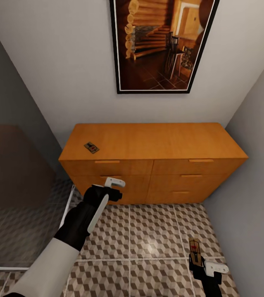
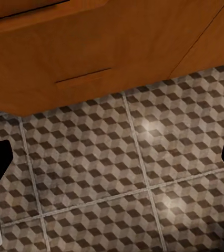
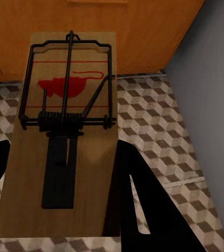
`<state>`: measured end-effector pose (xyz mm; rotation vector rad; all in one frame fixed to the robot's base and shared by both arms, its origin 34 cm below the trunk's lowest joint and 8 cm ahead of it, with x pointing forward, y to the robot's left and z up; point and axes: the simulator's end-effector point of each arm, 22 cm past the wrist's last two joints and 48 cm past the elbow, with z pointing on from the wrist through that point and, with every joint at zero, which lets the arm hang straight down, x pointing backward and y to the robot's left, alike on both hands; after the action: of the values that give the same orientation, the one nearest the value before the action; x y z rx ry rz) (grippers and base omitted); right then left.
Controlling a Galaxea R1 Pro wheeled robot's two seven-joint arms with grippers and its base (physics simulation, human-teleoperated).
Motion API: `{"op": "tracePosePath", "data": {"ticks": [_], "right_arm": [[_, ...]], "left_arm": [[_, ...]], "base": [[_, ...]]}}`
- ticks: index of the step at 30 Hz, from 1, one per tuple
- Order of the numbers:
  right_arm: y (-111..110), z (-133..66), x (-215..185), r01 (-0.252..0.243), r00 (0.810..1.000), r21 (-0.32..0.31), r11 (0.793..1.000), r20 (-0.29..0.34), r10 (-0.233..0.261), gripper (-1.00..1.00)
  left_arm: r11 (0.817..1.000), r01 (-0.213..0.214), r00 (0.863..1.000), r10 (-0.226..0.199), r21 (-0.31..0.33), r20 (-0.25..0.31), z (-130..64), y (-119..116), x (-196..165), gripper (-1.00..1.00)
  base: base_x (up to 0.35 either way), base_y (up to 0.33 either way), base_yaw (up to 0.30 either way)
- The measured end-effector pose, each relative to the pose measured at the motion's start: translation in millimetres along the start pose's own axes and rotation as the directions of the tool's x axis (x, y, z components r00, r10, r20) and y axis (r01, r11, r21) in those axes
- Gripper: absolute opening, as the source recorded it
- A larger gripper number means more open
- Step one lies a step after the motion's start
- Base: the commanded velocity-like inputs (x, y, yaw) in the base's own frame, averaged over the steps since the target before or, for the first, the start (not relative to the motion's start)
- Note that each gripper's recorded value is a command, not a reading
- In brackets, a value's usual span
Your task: Take the four mousetraps from the cabinet in the bathroom and place them on the bathroom floor. Make sure all four end up on the same floor surface, and ensure that at least two of them are either under or directly next to the same bathroom sink.
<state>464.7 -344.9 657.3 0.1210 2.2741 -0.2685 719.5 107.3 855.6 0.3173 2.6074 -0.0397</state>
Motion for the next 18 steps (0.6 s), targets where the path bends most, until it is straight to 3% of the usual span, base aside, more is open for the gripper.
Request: {"op": "tracePosePath", "data": {"ticks": [3, 18], "right_arm": [[0.2, 0.0, 0.0, 0.0, 1.0, 0.0, 1.0, 0.0, 0.0, -1.0], [2.5, -0.3, 0.2, -0.001, 1.0, -0.004, 1.0, 0.0, 0.001, -1.0]], "left_arm": [[1.0, -0.015, 1.0, 0.015, 0.001, 0.001, 0.0, -2.0, 0.5, 1.0], [1.0, -0.013, 1.0, 0.013, 0.011, -0.008, 1.7, -5.5, 3.7, 1.0]], "base": [[0.0, 0.0, 0.0], [0.0, 0.0, 0.0]]}}
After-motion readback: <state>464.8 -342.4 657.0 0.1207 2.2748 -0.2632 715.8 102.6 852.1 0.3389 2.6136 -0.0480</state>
